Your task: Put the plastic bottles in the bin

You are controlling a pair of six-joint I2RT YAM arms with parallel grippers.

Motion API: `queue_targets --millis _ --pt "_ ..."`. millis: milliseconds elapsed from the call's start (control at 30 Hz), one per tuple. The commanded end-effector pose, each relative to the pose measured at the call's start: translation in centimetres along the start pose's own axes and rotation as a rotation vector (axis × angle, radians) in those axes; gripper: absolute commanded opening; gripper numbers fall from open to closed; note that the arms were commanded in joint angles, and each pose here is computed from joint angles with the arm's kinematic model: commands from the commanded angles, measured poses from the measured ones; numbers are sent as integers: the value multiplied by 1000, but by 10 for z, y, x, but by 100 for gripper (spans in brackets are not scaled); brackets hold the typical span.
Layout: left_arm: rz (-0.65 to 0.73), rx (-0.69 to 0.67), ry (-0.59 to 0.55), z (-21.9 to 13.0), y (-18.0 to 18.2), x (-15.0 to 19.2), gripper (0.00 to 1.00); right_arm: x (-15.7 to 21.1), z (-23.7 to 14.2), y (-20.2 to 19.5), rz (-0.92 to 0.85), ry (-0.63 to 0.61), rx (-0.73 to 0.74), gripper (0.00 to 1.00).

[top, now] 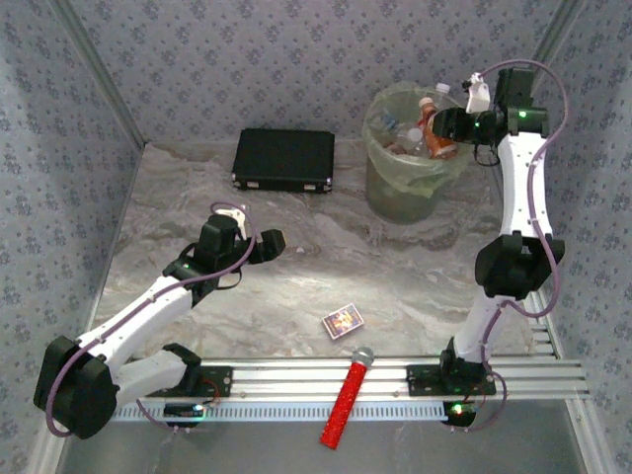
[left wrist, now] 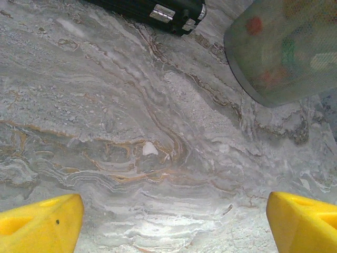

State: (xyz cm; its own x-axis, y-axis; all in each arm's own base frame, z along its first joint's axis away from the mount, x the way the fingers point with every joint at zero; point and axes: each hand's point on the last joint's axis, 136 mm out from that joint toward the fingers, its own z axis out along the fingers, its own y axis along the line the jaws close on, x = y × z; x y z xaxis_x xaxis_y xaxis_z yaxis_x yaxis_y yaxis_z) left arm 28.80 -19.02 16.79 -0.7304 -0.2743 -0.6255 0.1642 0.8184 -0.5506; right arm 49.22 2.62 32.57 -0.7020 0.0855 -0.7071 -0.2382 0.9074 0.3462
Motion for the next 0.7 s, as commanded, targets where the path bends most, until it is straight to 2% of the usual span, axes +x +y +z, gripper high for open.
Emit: queue_targets --millis 0,133,233,367,567,633,667 --pt "22 7 -35 -8 -5 -13 90 60 23 25 70 218 -75 49" --pt "22 1 -37 -9 -3 -14 90 62 32 52 57 216 -119 49" --pt "27 -4 -39 -10 -3 -17 90 60 34 59 6 222 -98 50" --pt "40 -12 -49 -14 -2 -22 90 37 21 60 8 135 -74 55" --pt "73 -34 -49 -18 0 -32 92 3 -17 57 -3 4 -11 82" --pt "76 -35 -52 -19 1 -36 96 -3 -31 52 -3 -34 5 99" --pt "80 -34 -56 -20 1 -39 99 -7 -40 51 -12 -57 12 100"
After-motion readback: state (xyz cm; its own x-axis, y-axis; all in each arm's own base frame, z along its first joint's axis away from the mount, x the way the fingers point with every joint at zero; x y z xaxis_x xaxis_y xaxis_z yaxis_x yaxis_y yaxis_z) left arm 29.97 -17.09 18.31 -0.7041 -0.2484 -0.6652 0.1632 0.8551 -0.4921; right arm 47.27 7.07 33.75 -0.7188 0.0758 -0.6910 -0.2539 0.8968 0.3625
